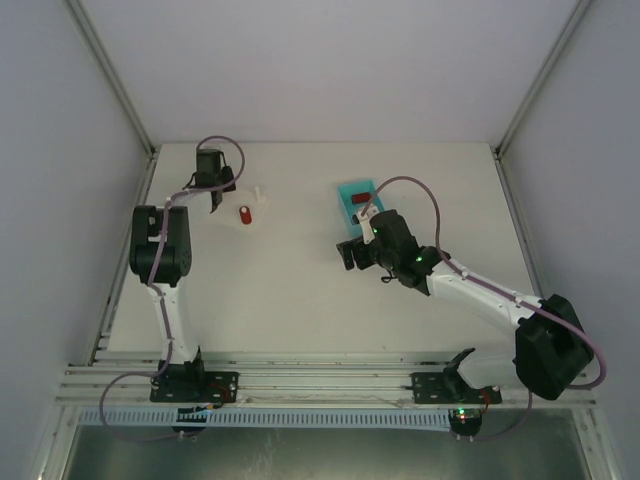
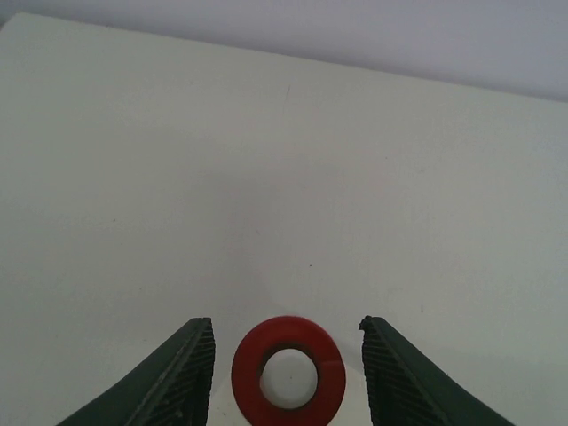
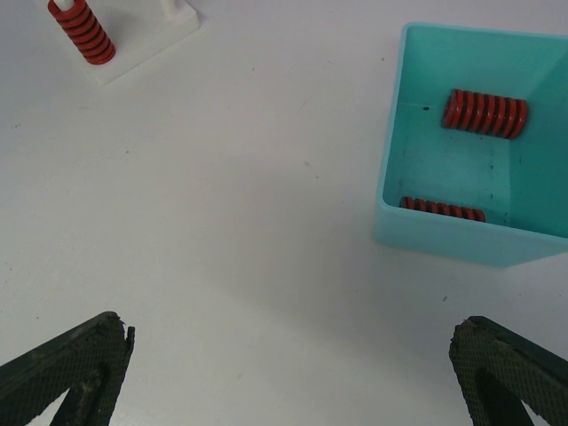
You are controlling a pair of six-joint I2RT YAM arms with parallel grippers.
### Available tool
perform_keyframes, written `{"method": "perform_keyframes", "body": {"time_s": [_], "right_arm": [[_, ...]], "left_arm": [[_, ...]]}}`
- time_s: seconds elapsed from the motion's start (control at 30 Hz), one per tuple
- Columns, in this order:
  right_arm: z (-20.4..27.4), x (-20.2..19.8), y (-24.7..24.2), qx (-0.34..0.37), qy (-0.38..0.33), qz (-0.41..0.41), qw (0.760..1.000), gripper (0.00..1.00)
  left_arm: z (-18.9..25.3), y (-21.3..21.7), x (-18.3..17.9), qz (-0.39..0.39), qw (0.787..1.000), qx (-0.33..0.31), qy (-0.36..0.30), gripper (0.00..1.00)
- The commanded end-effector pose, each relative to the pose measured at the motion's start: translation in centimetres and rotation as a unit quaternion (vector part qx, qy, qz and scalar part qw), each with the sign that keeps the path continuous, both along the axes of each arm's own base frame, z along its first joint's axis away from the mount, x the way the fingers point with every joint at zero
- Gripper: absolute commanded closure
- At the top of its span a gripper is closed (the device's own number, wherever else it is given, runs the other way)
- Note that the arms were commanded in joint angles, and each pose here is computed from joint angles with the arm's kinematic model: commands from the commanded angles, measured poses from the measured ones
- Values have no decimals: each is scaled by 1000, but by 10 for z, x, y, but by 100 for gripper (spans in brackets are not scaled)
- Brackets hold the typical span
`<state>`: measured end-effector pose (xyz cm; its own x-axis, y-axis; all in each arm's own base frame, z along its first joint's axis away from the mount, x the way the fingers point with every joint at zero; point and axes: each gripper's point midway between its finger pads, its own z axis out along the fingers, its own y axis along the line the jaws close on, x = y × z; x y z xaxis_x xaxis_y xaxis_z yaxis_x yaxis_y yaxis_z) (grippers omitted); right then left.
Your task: Install the large spring
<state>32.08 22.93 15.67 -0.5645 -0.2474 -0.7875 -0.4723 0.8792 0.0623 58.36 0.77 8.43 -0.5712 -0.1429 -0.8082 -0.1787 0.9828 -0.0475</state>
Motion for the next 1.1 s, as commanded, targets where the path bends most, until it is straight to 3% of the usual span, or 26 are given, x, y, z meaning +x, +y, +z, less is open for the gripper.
{"method": "perform_keyframes", "body": {"time_s": [0.0,0.23,0.37,0.47,0.67,0.83,1.07], "right_arm": [[10,4,0,8,-3,-4,1000,1],[20,22,-18,30,30,-47,998,1],[14,45,-36,26,80,-83,993,1],[14,64,-46,17,95,-97,991,6],[9,101,-46,-63,104,-43,992,30],[-7,128,-45,-152,104,20,983,33],[-26,139,-31,-194,80,169,963,34]], "left_arm": [[29,3,4,11,1000,-11,-24,48],[78,-17,-17,-11,995,-74,-60,36],[96,-43,-41,-39,990,-116,-68,15],[99,-65,-67,-67,986,-140,-65,0],[87,-108,-130,-115,976,-176,-64,1],[76,-150,-171,-154,973,-164,-56,1],[69,-161,-209,-177,966,-170,-80,1]]}}
